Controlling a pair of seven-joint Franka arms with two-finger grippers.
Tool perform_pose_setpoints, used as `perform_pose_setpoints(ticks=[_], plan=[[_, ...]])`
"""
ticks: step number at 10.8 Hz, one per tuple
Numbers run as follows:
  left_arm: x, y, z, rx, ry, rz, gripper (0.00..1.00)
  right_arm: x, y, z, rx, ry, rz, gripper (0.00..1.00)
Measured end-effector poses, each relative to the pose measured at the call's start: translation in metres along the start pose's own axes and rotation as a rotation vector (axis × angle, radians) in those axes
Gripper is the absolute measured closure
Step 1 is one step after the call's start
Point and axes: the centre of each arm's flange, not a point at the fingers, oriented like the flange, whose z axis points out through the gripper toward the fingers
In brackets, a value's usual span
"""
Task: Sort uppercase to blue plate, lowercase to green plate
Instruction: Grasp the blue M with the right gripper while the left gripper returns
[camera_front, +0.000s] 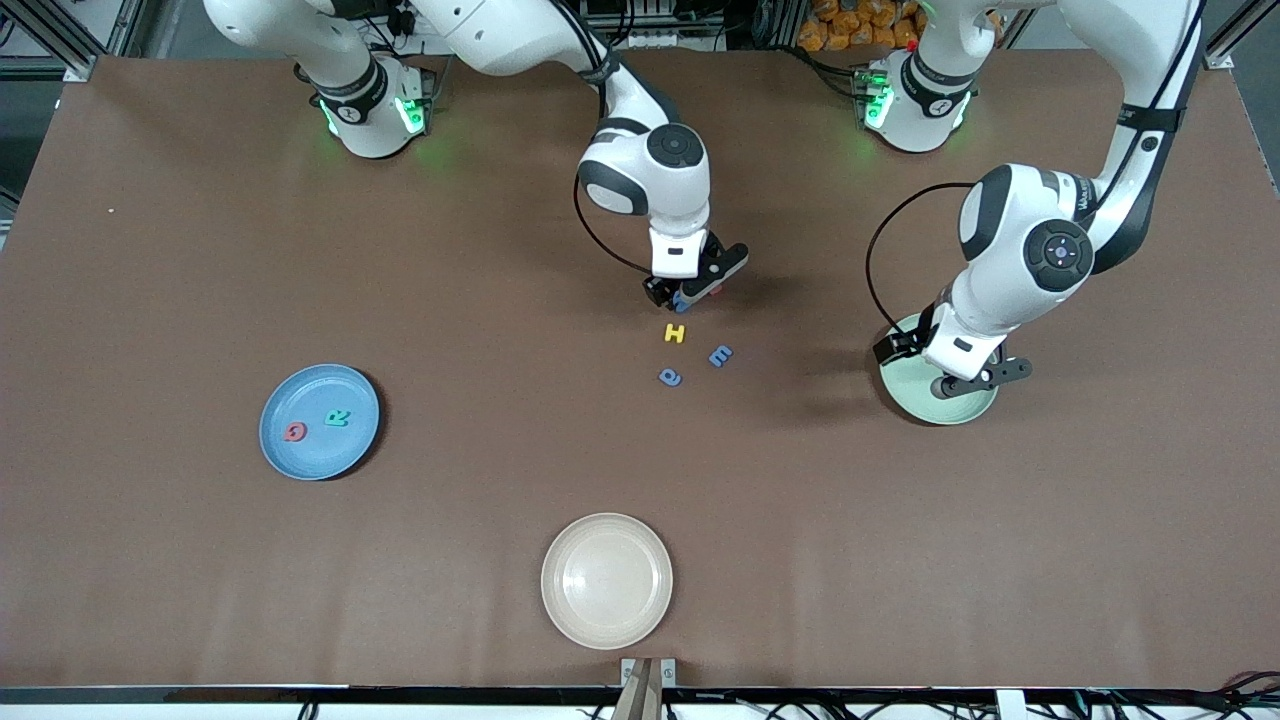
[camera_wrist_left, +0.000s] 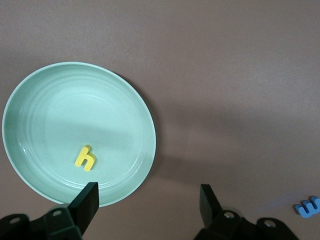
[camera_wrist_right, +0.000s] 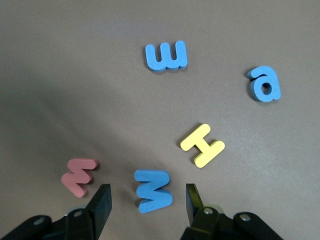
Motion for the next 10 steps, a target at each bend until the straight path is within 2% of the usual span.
perform_pose_setpoints(ticks=[5, 10], plan=[[0.001, 0.003, -0.003, -0.003, 0.007, 0.006, 0.15, -0.008, 0.006, 0.018, -0.008, -0.032, -0.073, 0.33], [-0.001, 0.007, -0.003, -0.003, 0.007, 0.018, 0.17, -0.009, 0.007, 0.023, -0.004, -0.036, -0.072, 0.34]])
